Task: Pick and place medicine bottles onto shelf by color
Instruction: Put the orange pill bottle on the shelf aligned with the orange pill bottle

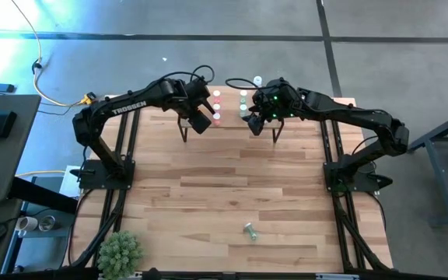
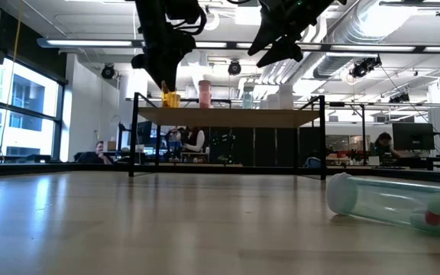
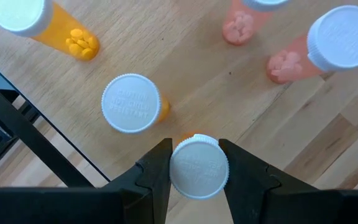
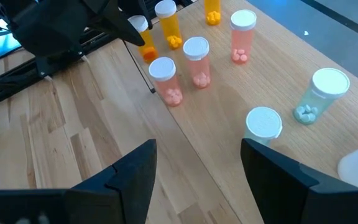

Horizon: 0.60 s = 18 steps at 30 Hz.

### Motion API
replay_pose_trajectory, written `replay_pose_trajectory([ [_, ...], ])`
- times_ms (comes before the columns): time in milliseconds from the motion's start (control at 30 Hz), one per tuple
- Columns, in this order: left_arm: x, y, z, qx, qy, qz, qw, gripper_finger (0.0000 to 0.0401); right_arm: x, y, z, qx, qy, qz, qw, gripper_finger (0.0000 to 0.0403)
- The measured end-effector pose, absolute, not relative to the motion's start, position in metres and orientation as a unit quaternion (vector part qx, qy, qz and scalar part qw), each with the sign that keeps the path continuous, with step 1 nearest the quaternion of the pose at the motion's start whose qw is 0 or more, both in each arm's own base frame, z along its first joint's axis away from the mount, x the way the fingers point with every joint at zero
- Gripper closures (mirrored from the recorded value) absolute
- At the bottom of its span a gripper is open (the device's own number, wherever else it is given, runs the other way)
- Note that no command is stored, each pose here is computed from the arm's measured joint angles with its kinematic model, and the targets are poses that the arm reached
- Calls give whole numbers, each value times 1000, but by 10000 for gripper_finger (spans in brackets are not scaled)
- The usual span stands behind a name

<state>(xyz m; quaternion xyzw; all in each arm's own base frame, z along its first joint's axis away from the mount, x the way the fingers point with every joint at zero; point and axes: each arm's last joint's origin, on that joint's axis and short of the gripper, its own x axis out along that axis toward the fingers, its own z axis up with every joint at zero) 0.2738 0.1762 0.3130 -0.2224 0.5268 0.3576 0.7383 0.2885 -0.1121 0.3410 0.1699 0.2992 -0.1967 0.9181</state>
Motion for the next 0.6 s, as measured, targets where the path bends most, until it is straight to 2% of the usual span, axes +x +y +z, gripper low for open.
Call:
replay_pose_trajectory([
  [300, 274, 175, 312, -225, 528, 358, 736, 284, 289, -112, 341, 170, 299, -197, 918, 178],
  [600, 275, 175, 309, -230, 535, 352, 733, 238, 288, -112, 340, 171, 307, -197, 915, 178],
])
